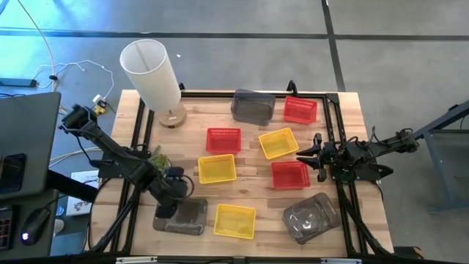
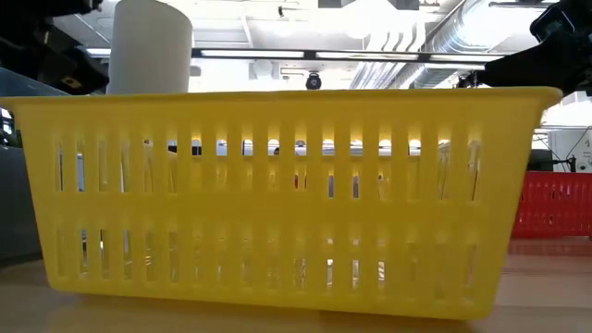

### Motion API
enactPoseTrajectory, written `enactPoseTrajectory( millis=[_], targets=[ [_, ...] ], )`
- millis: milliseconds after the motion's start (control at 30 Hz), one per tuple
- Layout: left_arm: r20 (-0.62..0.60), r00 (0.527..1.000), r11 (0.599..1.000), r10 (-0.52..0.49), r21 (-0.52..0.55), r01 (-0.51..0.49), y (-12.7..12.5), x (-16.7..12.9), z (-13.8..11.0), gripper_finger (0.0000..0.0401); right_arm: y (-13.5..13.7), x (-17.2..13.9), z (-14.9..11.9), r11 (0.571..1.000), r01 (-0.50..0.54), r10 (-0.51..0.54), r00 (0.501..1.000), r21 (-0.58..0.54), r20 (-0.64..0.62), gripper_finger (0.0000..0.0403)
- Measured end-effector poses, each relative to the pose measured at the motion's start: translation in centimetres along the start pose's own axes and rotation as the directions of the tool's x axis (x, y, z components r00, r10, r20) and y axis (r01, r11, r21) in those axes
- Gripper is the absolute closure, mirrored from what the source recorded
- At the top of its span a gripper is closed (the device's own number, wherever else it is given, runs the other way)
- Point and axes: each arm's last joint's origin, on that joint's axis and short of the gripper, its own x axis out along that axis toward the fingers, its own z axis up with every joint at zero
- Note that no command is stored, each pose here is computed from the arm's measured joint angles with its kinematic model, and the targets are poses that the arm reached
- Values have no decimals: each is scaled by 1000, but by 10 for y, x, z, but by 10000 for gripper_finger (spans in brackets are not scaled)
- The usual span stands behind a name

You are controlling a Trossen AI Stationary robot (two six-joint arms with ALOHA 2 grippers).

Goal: Stack baskets by color
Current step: Stack the bottom left black bin on the top black bin

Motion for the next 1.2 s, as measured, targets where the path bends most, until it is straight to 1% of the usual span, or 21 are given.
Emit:
enactPoseTrajectory(
  millis=[300,500,633,767,1000,1033,1200],
  targets=[
    [-73,997,1000,19,-20,-21,-2,17,-2,257,0,0,0,1000,0,0,1000,0,0,327],
    [-123,991,998,50,-31,-54,-3,30,-4,257,0,0,0,1000,0,0,1000,0,0,327],
    [-145,986,994,82,-59,-92,-2,38,-5,263,0,0,0,1000,0,0,1000,0,0,327],
    [-160,983,991,96,-72,-109,-1,42,-5,290,0,0,0,1000,0,0,1000,0,0,327],
    [-171,980,991,103,-72,-117,-1,45,-6,387,0,0,0,1000,-1,1,1000,0,0,327],
    [-171,980,990,104,-72,-118,-1,45,-6,394,0,0,0,1000,0,0,1000,0,0,327],
    [-166,980,990,113,-66,-125,-1,45,-6,398,0,0,0,1000,0,0,1000,0,0,327]
  ],
)
